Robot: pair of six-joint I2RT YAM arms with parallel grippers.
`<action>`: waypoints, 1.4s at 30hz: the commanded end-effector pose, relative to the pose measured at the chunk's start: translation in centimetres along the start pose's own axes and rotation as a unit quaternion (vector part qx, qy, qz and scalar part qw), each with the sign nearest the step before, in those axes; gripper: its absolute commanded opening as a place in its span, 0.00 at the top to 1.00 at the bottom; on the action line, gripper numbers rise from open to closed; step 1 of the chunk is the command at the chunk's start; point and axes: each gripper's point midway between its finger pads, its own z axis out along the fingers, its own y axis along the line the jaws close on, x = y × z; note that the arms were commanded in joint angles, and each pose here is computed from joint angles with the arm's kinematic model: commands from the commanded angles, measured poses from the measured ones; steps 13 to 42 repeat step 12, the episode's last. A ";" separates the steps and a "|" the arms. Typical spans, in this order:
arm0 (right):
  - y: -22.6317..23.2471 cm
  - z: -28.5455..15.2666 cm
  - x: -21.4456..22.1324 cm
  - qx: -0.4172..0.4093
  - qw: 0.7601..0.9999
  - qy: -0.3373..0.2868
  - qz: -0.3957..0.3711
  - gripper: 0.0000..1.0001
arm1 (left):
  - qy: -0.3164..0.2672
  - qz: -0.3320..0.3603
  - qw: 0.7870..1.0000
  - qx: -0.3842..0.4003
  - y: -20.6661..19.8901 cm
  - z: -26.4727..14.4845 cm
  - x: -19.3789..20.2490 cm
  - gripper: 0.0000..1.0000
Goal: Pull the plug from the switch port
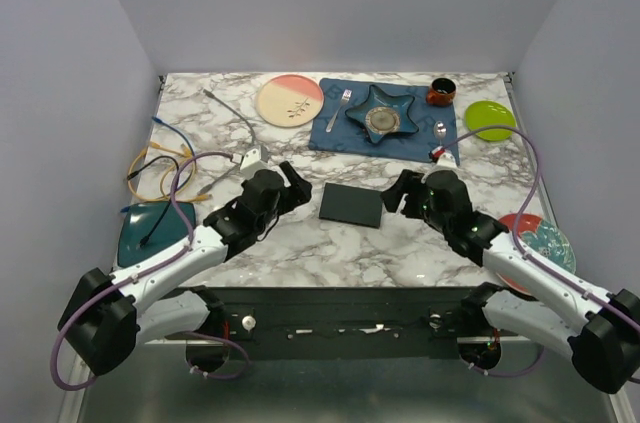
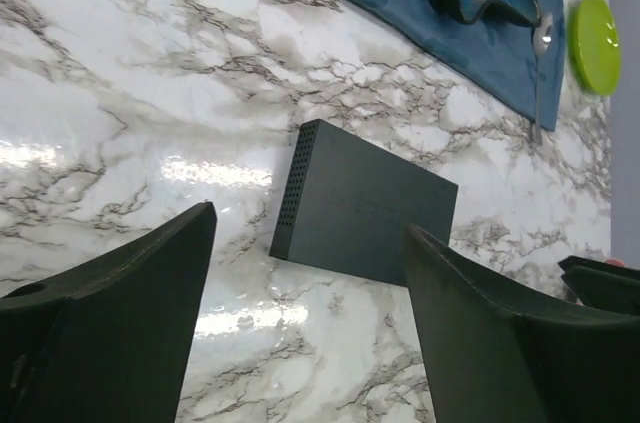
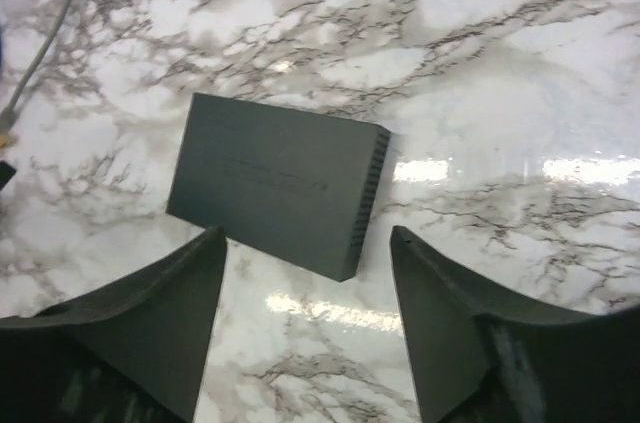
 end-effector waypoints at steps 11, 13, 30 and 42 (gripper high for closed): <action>5.8 -1.8 2.5 -0.106 0.983 0.047 -0.142 0.08 | 0.029 0.047 0.990 -0.132 5.3 -1.9 1.2 0.14; 6.1 -2.1 2.3 -0.114 0.983 0.042 -0.141 0.08 | 0.026 0.056 0.991 -0.118 4.9 -2.2 0.8 0.13; 6.1 -2.1 2.3 -0.114 0.983 0.042 -0.141 0.08 | 0.026 0.056 0.991 -0.118 4.9 -2.2 0.8 0.13; 6.1 -2.1 2.3 -0.114 0.983 0.042 -0.141 0.08 | 0.026 0.056 0.991 -0.118 4.9 -2.2 0.8 0.13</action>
